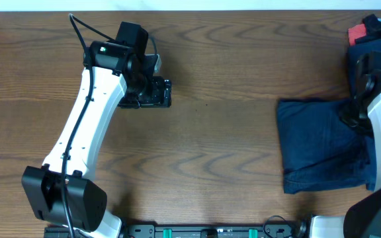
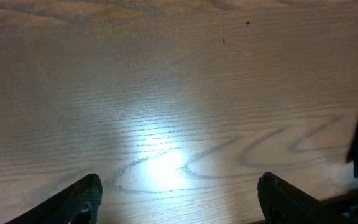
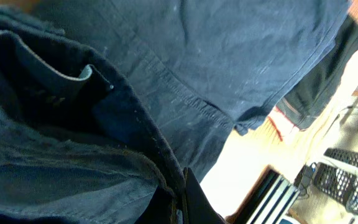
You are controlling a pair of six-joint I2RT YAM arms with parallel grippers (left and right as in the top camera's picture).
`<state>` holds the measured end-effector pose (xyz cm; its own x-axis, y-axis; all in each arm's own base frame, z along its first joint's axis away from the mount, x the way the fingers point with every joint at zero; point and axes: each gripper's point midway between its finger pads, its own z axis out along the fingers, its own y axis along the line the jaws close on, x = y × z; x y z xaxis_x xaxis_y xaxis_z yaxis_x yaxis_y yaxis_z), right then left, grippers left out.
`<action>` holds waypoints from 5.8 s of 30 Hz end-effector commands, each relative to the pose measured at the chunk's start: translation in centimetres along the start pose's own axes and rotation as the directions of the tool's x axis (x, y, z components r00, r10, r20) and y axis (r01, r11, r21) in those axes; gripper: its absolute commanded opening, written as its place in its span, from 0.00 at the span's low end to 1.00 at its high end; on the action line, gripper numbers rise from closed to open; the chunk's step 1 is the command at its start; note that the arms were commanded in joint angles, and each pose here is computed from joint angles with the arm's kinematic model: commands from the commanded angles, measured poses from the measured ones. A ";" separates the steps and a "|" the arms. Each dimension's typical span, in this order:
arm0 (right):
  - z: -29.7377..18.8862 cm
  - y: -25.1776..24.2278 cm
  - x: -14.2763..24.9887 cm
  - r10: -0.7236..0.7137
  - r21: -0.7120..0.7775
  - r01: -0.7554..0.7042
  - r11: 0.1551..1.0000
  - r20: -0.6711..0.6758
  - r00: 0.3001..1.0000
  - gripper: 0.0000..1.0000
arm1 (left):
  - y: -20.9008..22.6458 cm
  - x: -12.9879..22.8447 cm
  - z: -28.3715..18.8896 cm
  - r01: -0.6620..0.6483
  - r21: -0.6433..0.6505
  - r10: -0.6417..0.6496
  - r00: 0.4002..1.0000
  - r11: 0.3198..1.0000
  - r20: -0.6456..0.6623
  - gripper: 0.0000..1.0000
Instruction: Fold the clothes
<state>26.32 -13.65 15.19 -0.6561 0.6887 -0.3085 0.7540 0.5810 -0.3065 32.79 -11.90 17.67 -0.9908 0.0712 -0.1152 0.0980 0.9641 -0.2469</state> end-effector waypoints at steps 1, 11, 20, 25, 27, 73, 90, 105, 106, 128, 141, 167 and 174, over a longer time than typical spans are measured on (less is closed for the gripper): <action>1.5 -0.4 0.5 0.061 0.035 -0.060 0.998 -0.023 0.998 0.01 | 0.2 0.2 -0.6 -0.013 -0.007 0.013 1.000 1.000 0.016 0.82; 4.5 -1.3 0.4 0.124 0.055 -0.123 0.991 -0.015 0.992 0.01 | 0.2 0.2 -0.6 -0.013 -0.007 0.013 1.000 1.000 0.016 0.82; 6.0 -1.3 -1.0 0.165 0.029 -0.166 0.986 0.013 0.986 0.03 | 0.2 0.2 -0.6 -0.013 -0.007 0.013 1.000 1.000 0.016 0.82; 6.7 -0.1 -1.3 0.150 -0.008 -0.150 0.989 0.001 0.989 0.03 | 0.2 0.2 -0.6 -0.013 -0.007 0.013 1.000 1.000 0.016 0.82; 7.0 0.1 -1.4 0.150 -0.007 -0.150 0.989 0.001 0.989 0.01 | 0.2 0.2 -0.6 -0.013 -0.007 0.013 1.000 1.000 0.016 0.82; 7.8 0.1 7.8 0.085 -0.121 -0.120 0.985 -0.260 0.962 0.53 | 0.2 0.3 -0.6 -0.012 -0.008 0.012 1.000 1.000 0.012 0.82; 12.8 -4.6 10.9 0.312 -0.022 -0.344 0.939 -0.366 0.877 0.50 | 0.2 0.3 -0.6 -0.027 -0.008 0.027 1.000 1.000 0.012 0.82; 0.4 -2.3 3.9 0.172 -0.466 -0.208 0.860 -0.119 0.978 0.64 | 0.2 0.2 -0.6 -0.028 -0.007 0.028 0.999 1.000 0.016 0.82; 0.0 -2.3 3.9 0.173 -0.474 -0.201 0.857 -0.102 0.980 0.66 | 0.2 0.1 -0.6 -0.029 -0.007 0.029 0.999 1.000 0.019 0.82; 4.9 12.3 4.5 -0.128 -0.776 0.000 0.631 -0.104 0.986 0.04 | 0.1 0.0 -0.6 -0.029 -0.006 0.029 0.999 1.000 0.023 0.82; 4.8 15.2 0.8 -0.138 -0.832 0.098 0.546 0.027 0.990 0.03 | 0.1 -0.1 -0.5 -0.030 -0.006 0.030 0.999 1.000 0.023 0.82; 5.7 -0.5 11.4 0.153 -0.314 -0.219 0.924 -0.223 0.963 0.12 | 0.2 0.0 -0.5 -0.029 -0.006 0.029 0.999 1.000 0.019 0.82; 9.1 -4.3 13.8 0.366 -0.084 -0.407 0.910 -0.298 0.882 0.10 | 0.2 0.1 -0.5 -0.028 -0.007 0.028 0.999 1.000 0.016 0.82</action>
<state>15.23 -8.88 4.04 -0.4224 0.9040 -0.0656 0.9062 0.4226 -0.0110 32.87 -11.86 17.65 -0.9880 0.0923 -0.1237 0.1202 0.9629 -0.2417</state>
